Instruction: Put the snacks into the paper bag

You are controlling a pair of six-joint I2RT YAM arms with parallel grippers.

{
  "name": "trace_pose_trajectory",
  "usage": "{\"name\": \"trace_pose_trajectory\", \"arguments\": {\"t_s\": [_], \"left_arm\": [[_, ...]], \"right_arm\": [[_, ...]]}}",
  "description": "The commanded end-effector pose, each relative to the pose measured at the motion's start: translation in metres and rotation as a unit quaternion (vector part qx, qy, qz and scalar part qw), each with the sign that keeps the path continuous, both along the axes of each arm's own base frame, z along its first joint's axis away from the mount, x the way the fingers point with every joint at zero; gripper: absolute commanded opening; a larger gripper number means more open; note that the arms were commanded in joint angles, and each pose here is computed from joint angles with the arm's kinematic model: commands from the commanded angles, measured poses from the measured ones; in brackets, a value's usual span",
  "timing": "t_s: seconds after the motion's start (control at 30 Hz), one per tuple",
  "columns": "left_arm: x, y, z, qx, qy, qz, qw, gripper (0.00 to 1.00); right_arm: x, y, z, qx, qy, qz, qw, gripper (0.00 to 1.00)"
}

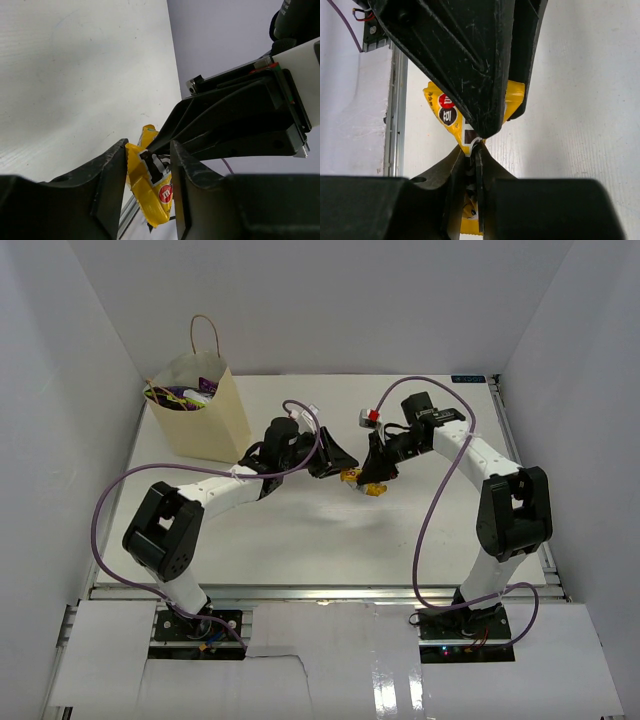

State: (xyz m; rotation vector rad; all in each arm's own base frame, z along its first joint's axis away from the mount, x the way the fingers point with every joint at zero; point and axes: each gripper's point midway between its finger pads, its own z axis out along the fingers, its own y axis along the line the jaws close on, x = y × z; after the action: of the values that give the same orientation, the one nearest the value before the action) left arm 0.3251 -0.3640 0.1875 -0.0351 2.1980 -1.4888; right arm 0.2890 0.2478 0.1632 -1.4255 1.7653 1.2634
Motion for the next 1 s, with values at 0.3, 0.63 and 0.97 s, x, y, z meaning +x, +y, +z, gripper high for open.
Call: {"name": "trace_pose_trajectory", "arguments": {"t_s": [0.3, 0.63, 0.97], "left_arm": [[-0.019, -0.001, 0.015, -0.027, 0.002, -0.03, 0.999, 0.16], [-0.013, 0.022, 0.037, -0.04, -0.019, -0.012, 0.999, 0.0], [0.026, 0.112, 0.087, -0.036, -0.077, 0.073, 0.994, 0.0]], "right_arm": [[0.016, 0.001, 0.017, 0.002, -0.05, -0.034, 0.998, 0.19], [0.014, -0.002, 0.019, -0.004, -0.052, -0.04, 0.998, 0.53], [0.016, -0.002, 0.045, 0.016, -0.058, -0.051, 0.997, 0.75]]}}
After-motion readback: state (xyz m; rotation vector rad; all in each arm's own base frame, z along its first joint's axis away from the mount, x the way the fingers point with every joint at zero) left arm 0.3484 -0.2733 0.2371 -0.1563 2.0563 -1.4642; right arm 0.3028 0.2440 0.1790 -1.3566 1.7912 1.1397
